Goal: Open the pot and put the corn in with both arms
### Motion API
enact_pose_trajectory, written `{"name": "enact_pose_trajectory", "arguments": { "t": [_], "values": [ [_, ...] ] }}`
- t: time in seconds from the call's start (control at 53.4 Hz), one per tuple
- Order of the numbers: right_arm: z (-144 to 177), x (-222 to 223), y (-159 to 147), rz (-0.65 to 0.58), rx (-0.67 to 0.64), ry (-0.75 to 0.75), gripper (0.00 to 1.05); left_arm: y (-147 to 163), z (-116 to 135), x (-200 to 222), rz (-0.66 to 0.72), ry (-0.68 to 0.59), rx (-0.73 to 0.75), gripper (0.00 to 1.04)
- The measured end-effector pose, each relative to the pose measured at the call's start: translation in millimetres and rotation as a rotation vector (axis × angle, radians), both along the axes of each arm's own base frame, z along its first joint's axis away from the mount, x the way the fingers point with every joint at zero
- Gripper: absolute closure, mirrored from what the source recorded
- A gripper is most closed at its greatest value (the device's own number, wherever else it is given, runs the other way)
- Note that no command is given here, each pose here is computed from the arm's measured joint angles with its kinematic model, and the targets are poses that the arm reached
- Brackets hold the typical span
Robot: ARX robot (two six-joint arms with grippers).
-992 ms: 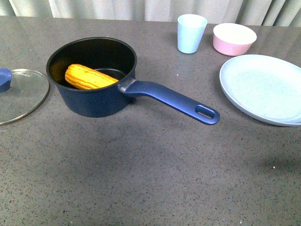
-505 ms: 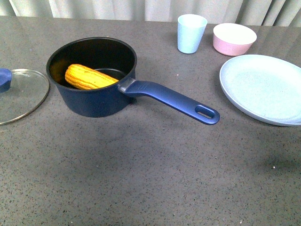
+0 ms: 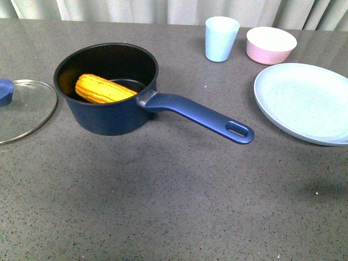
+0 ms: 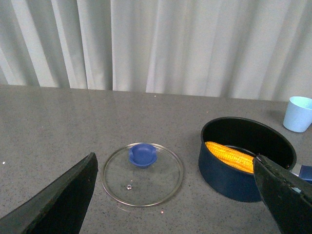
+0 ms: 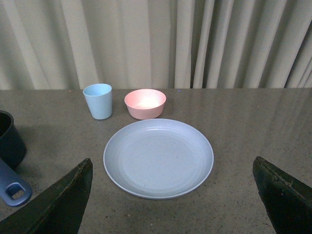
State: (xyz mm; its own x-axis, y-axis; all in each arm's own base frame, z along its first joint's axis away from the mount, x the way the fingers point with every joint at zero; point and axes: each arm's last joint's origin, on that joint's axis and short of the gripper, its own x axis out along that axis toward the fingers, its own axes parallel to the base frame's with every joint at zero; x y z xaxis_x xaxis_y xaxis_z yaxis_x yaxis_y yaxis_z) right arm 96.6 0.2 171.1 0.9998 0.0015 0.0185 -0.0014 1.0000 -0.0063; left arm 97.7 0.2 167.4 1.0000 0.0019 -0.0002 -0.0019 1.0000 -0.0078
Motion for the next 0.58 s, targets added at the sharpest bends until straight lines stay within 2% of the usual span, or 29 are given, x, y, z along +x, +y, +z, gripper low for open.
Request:
{"name": "enact_pose_trajectory", "arguments": {
  "t": [0.58],
  "values": [
    [0.0,0.0,0.0,0.000,0.000,0.000,0.09,0.0,0.0,0.0,0.000,0.000,0.000,0.09]
  ]
}}
